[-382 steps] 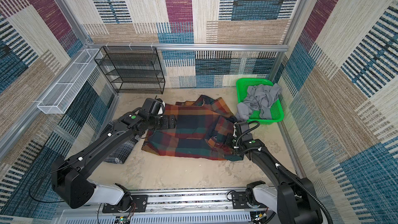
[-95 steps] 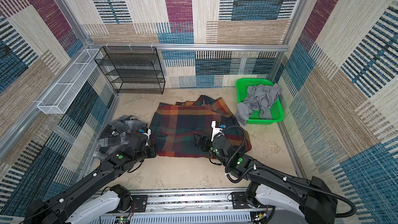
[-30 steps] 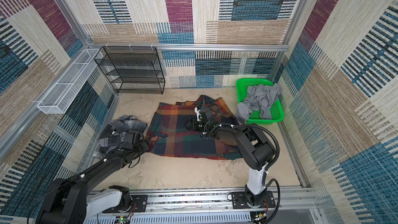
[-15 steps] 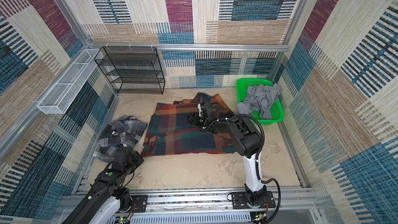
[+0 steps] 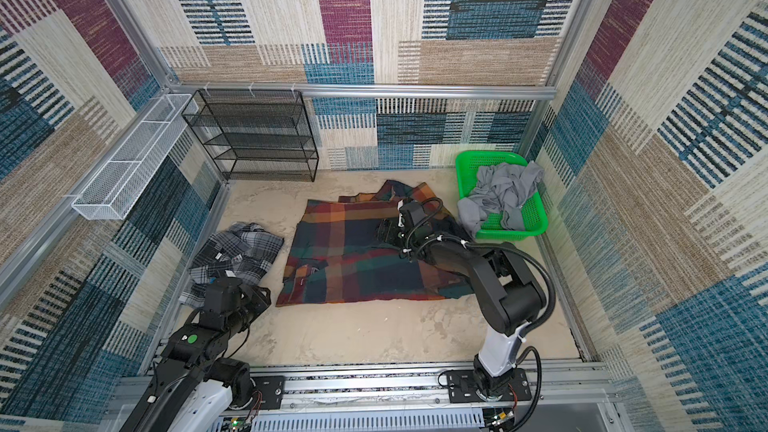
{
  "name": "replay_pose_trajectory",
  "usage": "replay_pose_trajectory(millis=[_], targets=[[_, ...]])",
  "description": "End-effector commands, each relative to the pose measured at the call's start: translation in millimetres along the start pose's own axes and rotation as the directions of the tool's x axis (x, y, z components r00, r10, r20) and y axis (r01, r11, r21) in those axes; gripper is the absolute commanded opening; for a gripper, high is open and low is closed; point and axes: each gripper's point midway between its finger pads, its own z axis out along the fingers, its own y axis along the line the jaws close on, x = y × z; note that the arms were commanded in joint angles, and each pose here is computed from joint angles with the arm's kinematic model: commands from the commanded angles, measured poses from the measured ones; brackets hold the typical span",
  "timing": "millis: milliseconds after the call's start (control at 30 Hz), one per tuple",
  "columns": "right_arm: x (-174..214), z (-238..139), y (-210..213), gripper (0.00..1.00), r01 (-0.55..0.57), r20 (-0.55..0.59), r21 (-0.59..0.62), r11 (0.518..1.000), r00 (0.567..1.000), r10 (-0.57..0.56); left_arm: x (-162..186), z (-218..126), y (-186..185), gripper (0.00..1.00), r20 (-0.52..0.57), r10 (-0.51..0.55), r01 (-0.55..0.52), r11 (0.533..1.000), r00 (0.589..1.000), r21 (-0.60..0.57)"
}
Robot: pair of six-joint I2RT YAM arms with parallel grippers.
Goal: Fold and stack the long sleeve shirts
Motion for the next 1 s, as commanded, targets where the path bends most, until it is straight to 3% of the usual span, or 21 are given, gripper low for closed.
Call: replay_pose_trajectory(millis=[0, 233, 433, 633, 767, 967], targets=[[25, -25, -29, 0.86, -0.002, -0.044, 0.118, 0.993, 0.999, 0.007, -5, 6, -20, 0.45, -0.024, 0.051, -0.050, 0.998, 0.998, 0.044], [68, -89, -64, 0.86, -0.045, -0.055, 0.228, 0.973, 0.997, 0.059, -1, 46, -63, 0.45, -0.147, 0.171, -0.165, 0.985, 0.974, 0.057], [75, -130, -111, 0.87, -0.074, 0.019, 0.451, 0.890, 0.997, 0.074, 11, 66, -86, 0.45, -0.166, 0.257, -0.250, 0.966, 0.952, 0.062], [72, -117, -139, 0.84, -0.126, 0.000, 0.458, 0.880, 0.990, 0.142, 26, 95, -92, 0.45, -0.207, 0.265, -0.263, 0.964, 0.942, 0.037], [55, -115, -169, 0.83, -0.191, 0.048, 0.475, 0.859, 0.980, 0.192, 37, 115, -83, 0.44, -0.261, 0.269, -0.284, 0.959, 0.927, -0.019], [44, -98, -188, 0.82, -0.205, 0.018, 0.484, 0.851, 0.974, 0.224, 51, 126, -62, 0.44, -0.292, 0.258, -0.288, 0.956, 0.921, -0.063]])
